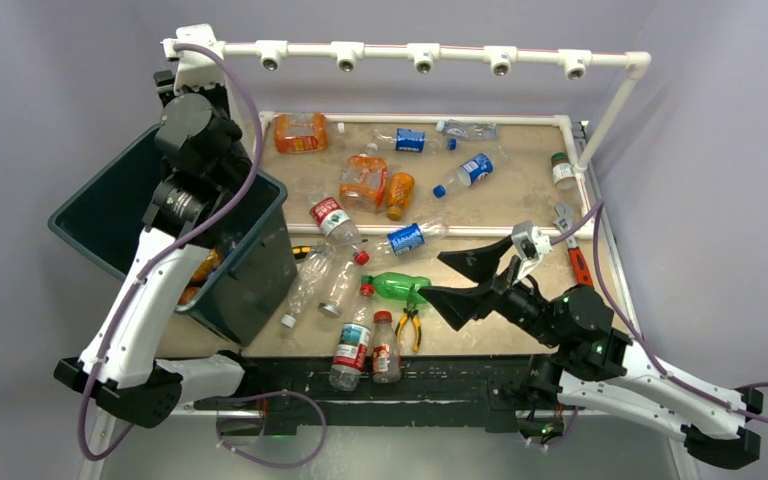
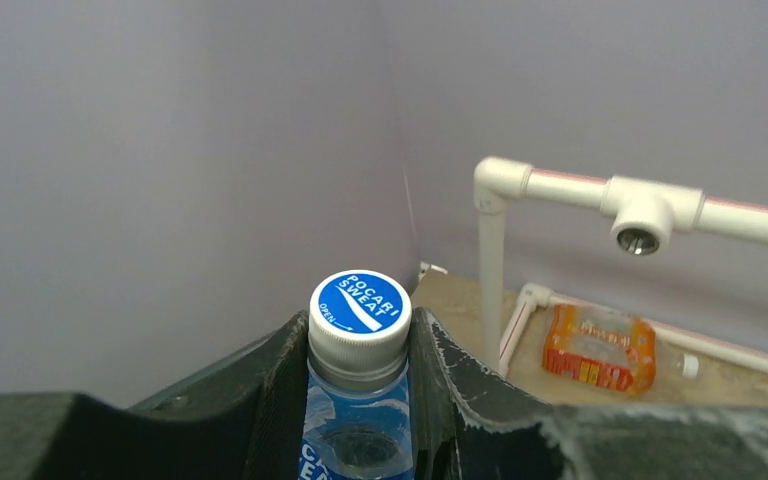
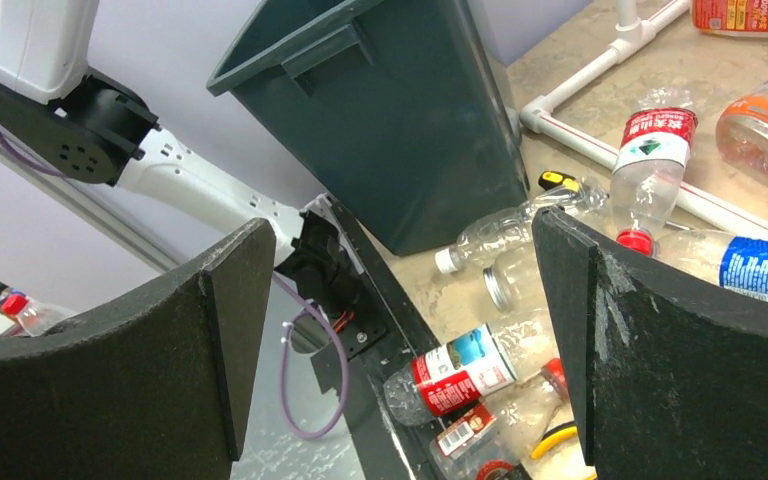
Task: Put the plastic bottles in the bin
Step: Place the plastic bottle in the trash bin, then pick up the plastic bottle at the center of the board.
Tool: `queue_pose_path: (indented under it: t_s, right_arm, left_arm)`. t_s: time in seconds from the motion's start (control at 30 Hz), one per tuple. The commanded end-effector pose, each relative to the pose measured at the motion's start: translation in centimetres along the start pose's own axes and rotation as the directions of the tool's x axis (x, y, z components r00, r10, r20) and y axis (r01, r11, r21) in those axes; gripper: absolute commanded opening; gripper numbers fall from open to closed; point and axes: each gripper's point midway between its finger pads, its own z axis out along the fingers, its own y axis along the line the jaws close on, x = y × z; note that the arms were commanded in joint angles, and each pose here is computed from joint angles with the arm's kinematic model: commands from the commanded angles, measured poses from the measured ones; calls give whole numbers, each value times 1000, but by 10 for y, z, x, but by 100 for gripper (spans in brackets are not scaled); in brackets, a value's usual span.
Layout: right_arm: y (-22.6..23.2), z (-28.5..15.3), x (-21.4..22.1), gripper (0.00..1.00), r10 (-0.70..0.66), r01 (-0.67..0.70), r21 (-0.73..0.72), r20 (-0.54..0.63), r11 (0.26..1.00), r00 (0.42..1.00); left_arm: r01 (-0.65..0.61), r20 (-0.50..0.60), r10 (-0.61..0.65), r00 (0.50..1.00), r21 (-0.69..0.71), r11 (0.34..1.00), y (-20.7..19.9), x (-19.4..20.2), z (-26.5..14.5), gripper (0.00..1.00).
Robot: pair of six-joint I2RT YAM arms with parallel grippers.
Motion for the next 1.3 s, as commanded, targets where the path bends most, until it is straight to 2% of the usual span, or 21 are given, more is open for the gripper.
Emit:
queue_pose_path:
  t_s: [0.0, 0.03, 0.07, 0.17, 0.2, 0.27, 0.3, 0.4, 0.5, 0.67, 0.87, 0.97, 1.1, 1.17, 1.27]
  right_arm:
    - [-2, -2, -3, 99, 26, -27, 13, 20, 1000, 999]
    - [-7, -3, -1, 99, 37, -38, 39, 23, 999, 999]
    - [-11, -4, -1, 99, 49, -51, 59, 30, 997, 998]
    - [-27, -6, 2, 99, 115, -123, 145, 67, 982, 991]
    - [-30, -5, 3, 99, 117, -126, 157, 66, 980, 991]
    - [-31, -3, 6, 99, 101, -108, 164, 48, 981, 994]
    - [-32, -2, 8, 99, 88, -93, 172, 32, 981, 996]
    - [-43, 4, 15, 99, 62, -57, 242, -13, 969, 998]
    - [-56, 2, 12, 99, 52, -50, 317, 1, 947, 999]
    - [-90, -11, 16, 99, 38, -49, 483, 32, 874, 999]
    - [-125, -18, 49, 98, 51, -21, 643, -29, 766, 998]
    - [-135, -22, 56, 97, 57, -24, 674, -26, 739, 998]
    - [-154, -26, 68, 96, 92, -55, 700, -16, 712, 996]
    - [-166, -25, 78, 96, 134, -85, 686, -18, 722, 991]
    - [-190, -23, 87, 96, 198, -158, 665, 16, 730, 980]
  left_arm:
    - [95, -115, -86, 990, 76, 993, -23, 48, 12, 0]
    - [109, -128, -97, 987, 85, 990, -26, 54, 12, 6]
    - [123, -134, -110, 985, 95, 988, -27, 58, 11, 18]
    - [188, -139, -170, 976, 134, 973, -31, 57, 4, 60]
    - [208, -135, -189, 973, 149, 967, -31, 52, 2, 67]
    - [231, -134, -209, 969, 175, 957, -31, 43, 0, 90]
    - [246, -137, -223, 965, 191, 950, -32, 38, -2, 95]
    - [289, -144, -259, 955, 263, 920, -39, 22, -8, 98]
    - [334, -170, -290, 942, 377, 864, -54, 10, -21, 99]
    - [374, -259, -271, 927, 588, 717, -114, 9, -68, 99]
    - [280, -280, -97, 955, 751, 599, -206, 47, -161, 99]
    - [273, -288, -55, 956, 806, 525, -232, 58, -193, 99]
    - [361, -371, -72, 926, 811, 461, -241, 83, -215, 99]
    - [409, -419, -75, 905, 807, 426, -246, 104, -227, 99]
    - [459, -500, -5, 866, 791, 405, -257, 148, -247, 99]
